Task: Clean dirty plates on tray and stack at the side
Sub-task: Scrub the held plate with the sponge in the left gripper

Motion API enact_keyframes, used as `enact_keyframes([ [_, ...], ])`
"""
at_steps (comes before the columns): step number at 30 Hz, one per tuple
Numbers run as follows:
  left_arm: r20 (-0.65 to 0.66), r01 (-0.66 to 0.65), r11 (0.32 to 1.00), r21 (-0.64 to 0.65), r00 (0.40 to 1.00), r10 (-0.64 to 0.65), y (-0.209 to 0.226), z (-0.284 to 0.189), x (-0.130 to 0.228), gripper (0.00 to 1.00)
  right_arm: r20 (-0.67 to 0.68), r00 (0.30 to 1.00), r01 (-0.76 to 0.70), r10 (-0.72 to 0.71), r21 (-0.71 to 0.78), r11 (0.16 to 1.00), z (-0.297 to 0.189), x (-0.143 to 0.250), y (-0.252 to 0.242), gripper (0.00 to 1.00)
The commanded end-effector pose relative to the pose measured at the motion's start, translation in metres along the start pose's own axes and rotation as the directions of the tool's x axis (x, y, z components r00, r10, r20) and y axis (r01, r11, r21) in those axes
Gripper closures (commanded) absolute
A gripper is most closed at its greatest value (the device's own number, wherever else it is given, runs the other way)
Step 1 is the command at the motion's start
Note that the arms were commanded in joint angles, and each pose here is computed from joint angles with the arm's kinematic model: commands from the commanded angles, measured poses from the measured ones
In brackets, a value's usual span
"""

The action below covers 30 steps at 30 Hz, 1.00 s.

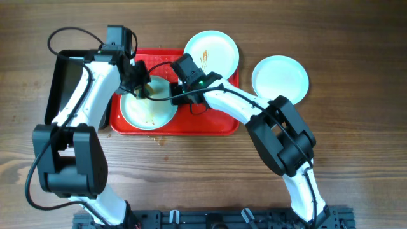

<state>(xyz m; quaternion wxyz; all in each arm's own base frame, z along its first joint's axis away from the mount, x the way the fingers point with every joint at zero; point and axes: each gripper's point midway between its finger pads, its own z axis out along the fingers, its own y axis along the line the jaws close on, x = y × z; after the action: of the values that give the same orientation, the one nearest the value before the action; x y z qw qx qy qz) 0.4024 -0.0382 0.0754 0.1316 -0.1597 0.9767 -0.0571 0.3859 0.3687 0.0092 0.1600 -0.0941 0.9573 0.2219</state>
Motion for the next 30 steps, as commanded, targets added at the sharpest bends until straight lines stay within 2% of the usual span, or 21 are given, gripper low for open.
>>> enact_keyframes([
  [1, -0.066, -0.020, 0.997, -0.078, 0.998, 0.015, 0.024, 0.026, 0.029, 0.96, -0.008, 1.000, 0.009, -0.010, -0.013, 1.000, 0.004, 0.001, 0.000, 0.94],
  [8, -0.053, -0.013, 0.993, -0.118, 0.999, 0.007, 0.052, 0.079, 0.068, 0.96, -0.006, 1.000, 0.010, -0.010, -0.015, 1.000, 0.004, 0.000, 0.000, 0.94],
  [11, -0.099, -0.013, 0.993, -0.120, 0.995, 0.001, 0.057, 0.091, 0.087, 0.96, -0.017, 1.000, 0.017, -0.018, -0.030, 0.999, 0.004, 0.002, 0.003, 0.94],
  [13, -0.172, 0.001, 1.000, -0.014, 0.985, -0.003, 0.039, 0.092, 0.101, 0.96, -0.021, 0.999, 0.028, -0.029, -0.033, 0.999, 0.004, 0.003, 0.003, 0.93],
  [15, -0.198, 0.019, 0.997, 0.071, 0.980, -0.005, 0.025, 0.089, 0.103, 0.96, -0.027, 0.999, 0.031, -0.032, -0.045, 0.999, 0.003, 0.004, 0.005, 0.85],
  [18, -0.216, 0.070, 0.975, 0.212, 0.976, -0.023, 0.003, 0.066, 0.085, 0.96, -0.030, 0.999, 0.031, -0.032, -0.048, 0.998, 0.003, 0.005, 0.006, 0.83],
  [20, -0.185, 0.062, 0.947, 0.315, 0.983, -0.003, -0.010, 0.038, 0.060, 0.96, -0.030, 0.999, 0.030, -0.032, -0.048, 0.998, 0.003, 0.005, 0.006, 0.83],
  [22, -0.147, 0.075, 0.932, 0.354, 0.989, -0.024, -0.011, 0.011, 0.036, 0.96, -0.030, 0.999, 0.031, -0.032, -0.048, 0.998, 0.003, 0.005, 0.006, 0.83],
  [25, -0.121, 0.070, 0.935, 0.348, 0.992, -0.029, -0.001, -0.012, 0.024, 0.96, -0.029, 0.999, 0.030, -0.032, -0.049, 0.998, 0.003, 0.005, 0.006, 0.83],
  [30, -0.132, 0.070, 0.988, 0.141, 0.990, -0.051, 0.037, -0.003, 0.033, 0.96, -0.034, 0.999, 0.030, -0.031, -0.045, 0.999, 0.004, 0.006, 0.005, 0.82],
])
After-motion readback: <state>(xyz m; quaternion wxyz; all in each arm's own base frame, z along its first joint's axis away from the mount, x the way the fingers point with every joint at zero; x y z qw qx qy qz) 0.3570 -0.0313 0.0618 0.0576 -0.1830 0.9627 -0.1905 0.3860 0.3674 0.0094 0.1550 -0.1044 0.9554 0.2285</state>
